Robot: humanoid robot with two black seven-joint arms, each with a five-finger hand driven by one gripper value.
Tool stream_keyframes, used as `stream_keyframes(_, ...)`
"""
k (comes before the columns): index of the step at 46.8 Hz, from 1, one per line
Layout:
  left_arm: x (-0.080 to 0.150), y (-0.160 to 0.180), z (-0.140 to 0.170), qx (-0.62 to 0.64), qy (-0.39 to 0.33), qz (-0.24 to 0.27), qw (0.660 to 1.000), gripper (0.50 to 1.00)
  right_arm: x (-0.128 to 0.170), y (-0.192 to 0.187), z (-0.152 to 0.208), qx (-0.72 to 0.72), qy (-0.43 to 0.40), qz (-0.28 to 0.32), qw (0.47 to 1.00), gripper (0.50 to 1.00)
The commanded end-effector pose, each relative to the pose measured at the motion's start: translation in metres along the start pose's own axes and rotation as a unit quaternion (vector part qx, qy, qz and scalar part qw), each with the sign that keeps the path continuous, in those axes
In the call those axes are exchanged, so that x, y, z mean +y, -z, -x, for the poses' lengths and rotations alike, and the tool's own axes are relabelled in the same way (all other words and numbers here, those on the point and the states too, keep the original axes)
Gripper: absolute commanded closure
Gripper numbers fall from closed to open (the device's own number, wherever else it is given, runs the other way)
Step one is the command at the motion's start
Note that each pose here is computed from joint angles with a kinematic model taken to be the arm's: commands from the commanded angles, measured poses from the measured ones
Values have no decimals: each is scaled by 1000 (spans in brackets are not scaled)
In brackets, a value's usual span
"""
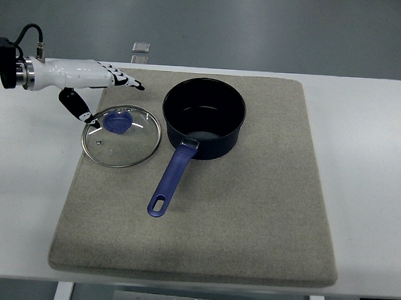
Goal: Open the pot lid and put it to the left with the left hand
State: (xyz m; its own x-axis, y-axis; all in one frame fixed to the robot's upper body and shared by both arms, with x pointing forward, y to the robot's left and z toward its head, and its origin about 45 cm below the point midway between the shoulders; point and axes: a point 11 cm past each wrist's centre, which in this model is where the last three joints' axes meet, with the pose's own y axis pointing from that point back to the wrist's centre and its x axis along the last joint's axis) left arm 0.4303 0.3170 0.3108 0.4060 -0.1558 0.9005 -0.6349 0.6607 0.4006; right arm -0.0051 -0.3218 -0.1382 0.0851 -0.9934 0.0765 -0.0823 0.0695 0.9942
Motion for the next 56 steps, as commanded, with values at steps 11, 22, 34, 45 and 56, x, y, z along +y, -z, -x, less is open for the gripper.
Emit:
stream_keyframes(11, 9, 2, -58, 63, -125, 4, 990, 523, 0, 0, 0, -1, 0, 0, 1000, 583)
stream_keyframes(22, -2, 15, -82, 254, -264, 17, 930, 534, 0, 0, 0, 0, 0, 0, 1000, 583)
stream_keyframes(34, -6, 58, -82, 394, -382, -17, 836, 536, 0, 0, 0, -1, 0, 0, 1000, 583)
stream_keyframes(45, -31, 72, -59, 432, -413, -48, 800, 546, 0, 0, 0, 0, 0, 0, 1000, 583)
stream_keyframes(56, -56, 61, -39, 475, -424, -41, 770, 561, 0, 0, 0, -1, 0, 0, 1000, 583)
